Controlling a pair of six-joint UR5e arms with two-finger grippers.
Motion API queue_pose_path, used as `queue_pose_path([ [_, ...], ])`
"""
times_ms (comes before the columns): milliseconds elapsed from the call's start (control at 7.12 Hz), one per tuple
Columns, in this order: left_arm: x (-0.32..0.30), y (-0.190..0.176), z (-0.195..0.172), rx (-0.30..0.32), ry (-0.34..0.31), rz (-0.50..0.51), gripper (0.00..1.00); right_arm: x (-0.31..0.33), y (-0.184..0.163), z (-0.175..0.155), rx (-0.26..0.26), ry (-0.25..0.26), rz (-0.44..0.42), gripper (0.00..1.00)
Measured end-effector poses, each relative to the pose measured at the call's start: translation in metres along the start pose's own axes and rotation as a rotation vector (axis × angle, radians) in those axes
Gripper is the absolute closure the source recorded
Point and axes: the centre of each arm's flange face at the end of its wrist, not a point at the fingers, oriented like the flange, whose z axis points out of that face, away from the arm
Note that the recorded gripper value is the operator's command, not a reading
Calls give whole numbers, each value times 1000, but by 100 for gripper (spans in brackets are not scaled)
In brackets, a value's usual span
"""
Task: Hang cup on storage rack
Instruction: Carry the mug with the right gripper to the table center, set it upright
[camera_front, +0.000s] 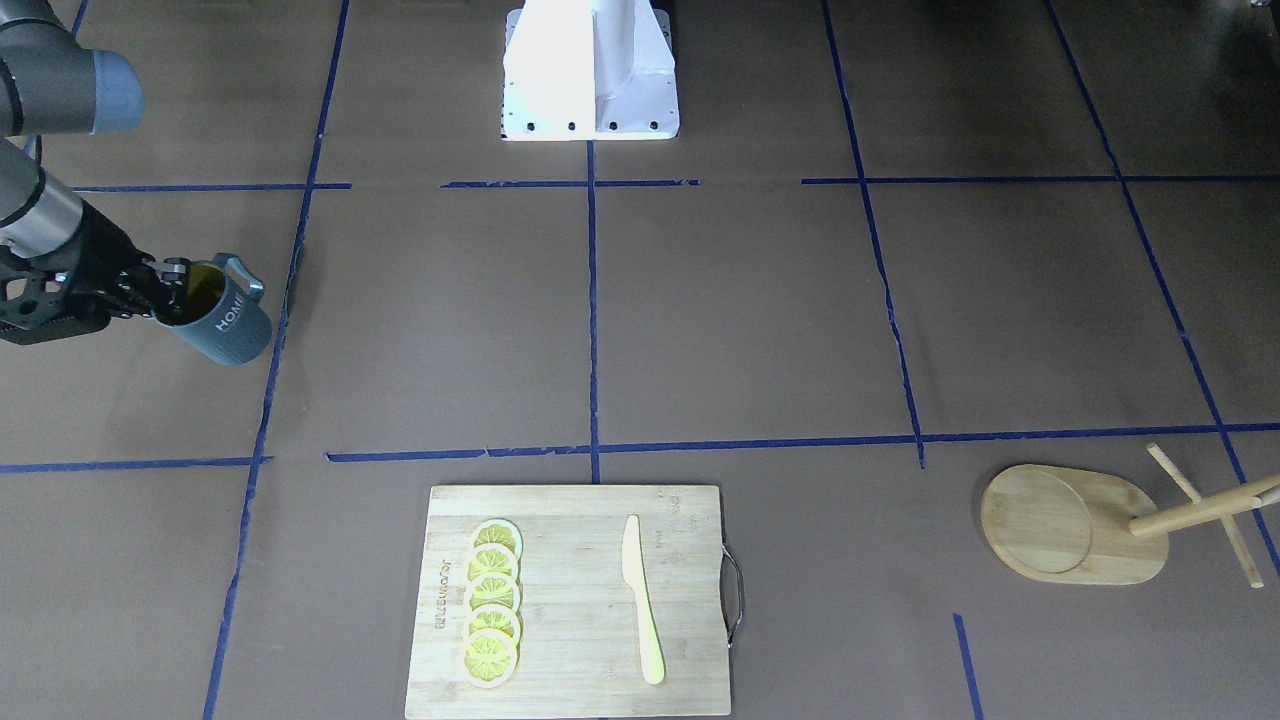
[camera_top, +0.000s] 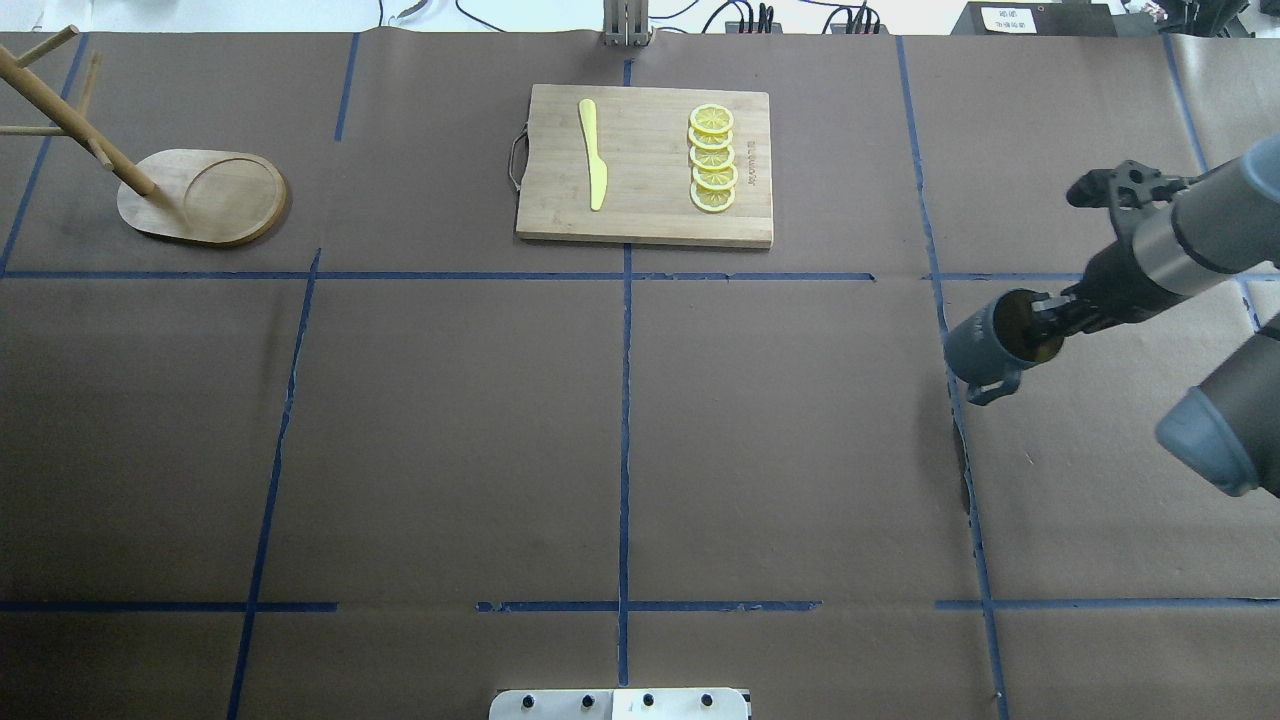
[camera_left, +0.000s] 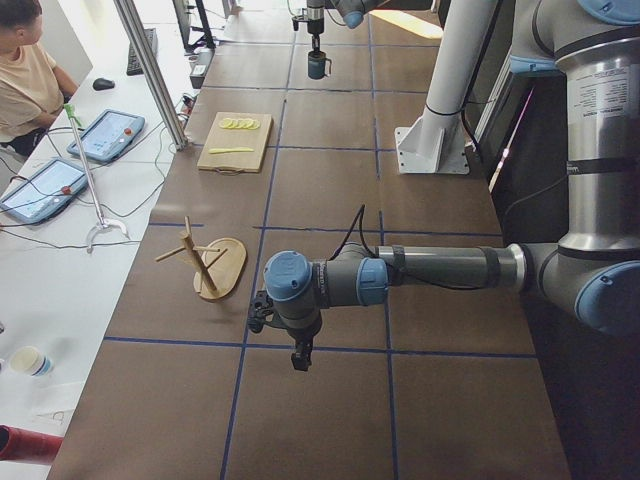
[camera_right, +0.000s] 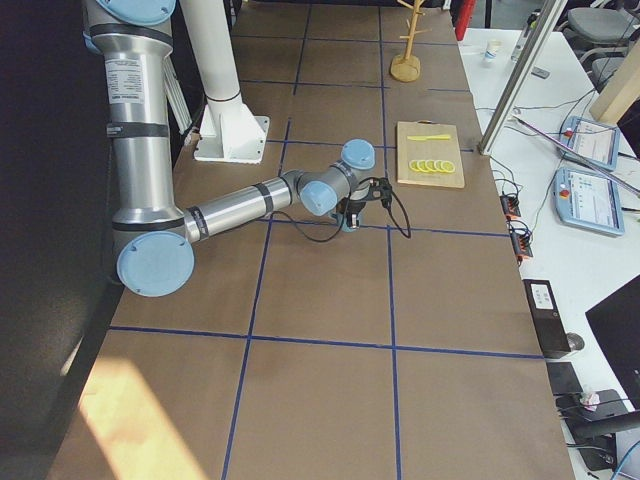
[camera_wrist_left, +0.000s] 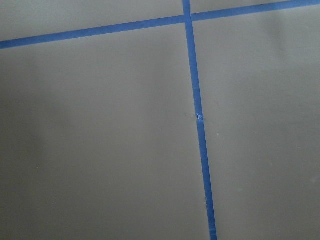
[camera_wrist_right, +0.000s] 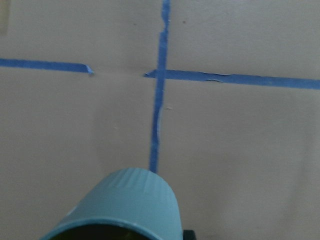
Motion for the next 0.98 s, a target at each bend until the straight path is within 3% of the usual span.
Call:
queue_pose_path([
  [421, 0, 0, 0, 1, 1, 1, 0, -168, 3, 21, 3, 13, 207, 100],
  [983, 0, 0, 0, 2, 1, 1, 0, -346, 21, 49, 22, 46, 482, 96],
])
